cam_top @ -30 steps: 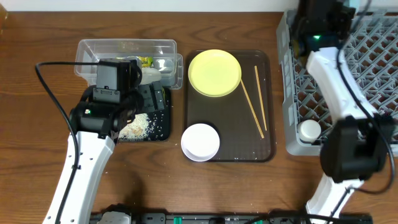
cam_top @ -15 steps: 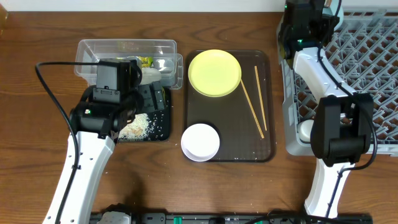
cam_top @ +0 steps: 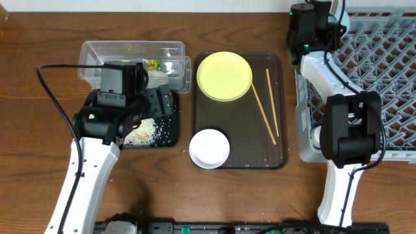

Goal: Sort waste into correct bins and load items into the dishwasher rack
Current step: 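Grasp blue bowl with right gripper and carry it into dish rack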

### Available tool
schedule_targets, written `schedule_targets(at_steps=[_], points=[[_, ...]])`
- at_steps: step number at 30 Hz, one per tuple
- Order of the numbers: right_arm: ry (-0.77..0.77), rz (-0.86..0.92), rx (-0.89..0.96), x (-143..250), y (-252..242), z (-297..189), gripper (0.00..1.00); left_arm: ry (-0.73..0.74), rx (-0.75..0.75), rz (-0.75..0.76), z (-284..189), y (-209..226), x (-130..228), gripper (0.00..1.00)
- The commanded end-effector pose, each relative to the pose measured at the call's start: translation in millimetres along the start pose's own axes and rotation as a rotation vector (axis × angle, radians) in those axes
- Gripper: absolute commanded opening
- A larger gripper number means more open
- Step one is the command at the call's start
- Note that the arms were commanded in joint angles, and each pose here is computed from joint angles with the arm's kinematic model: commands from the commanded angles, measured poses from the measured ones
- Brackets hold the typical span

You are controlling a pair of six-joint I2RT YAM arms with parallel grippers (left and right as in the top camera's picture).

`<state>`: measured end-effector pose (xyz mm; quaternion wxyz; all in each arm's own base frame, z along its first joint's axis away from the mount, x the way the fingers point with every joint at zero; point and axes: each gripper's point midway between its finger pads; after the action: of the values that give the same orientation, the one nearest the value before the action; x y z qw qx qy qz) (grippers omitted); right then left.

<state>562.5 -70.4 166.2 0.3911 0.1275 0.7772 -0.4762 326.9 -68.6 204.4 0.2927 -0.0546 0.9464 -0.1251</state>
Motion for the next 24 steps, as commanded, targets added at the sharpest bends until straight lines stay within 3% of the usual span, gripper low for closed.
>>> schedule_targets(at_steps=[1,5,8,15,24], points=[[0.006,-0.057,0.017,7,9,-12,0.01,-0.004,-0.011,0.006,0,2,-3,0.93],[0.013,-0.132,-0.010,13,21,-27,0.03,-0.004,-0.011,0.006,0,2,-3,0.92],[0.012,-0.175,-0.027,16,28,-37,0.13,-0.004,-0.011,0.006,0,2,-3,0.92],[-0.016,-0.179,-0.070,14,44,-63,0.55,-0.004,-0.011,0.006,0,2,-3,0.93],[-0.063,-0.158,-0.257,-7,55,-106,0.70,-0.004,-0.011,0.006,0,2,-3,0.93]])
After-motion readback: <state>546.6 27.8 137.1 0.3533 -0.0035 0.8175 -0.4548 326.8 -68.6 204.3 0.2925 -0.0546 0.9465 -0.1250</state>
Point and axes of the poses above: each gripper's point midway between its finger pads, its own z axis out along the fingers, its own y axis along the line the jaws close on, x = y × z, and after that the axes turned 1 degree about z, right-handed
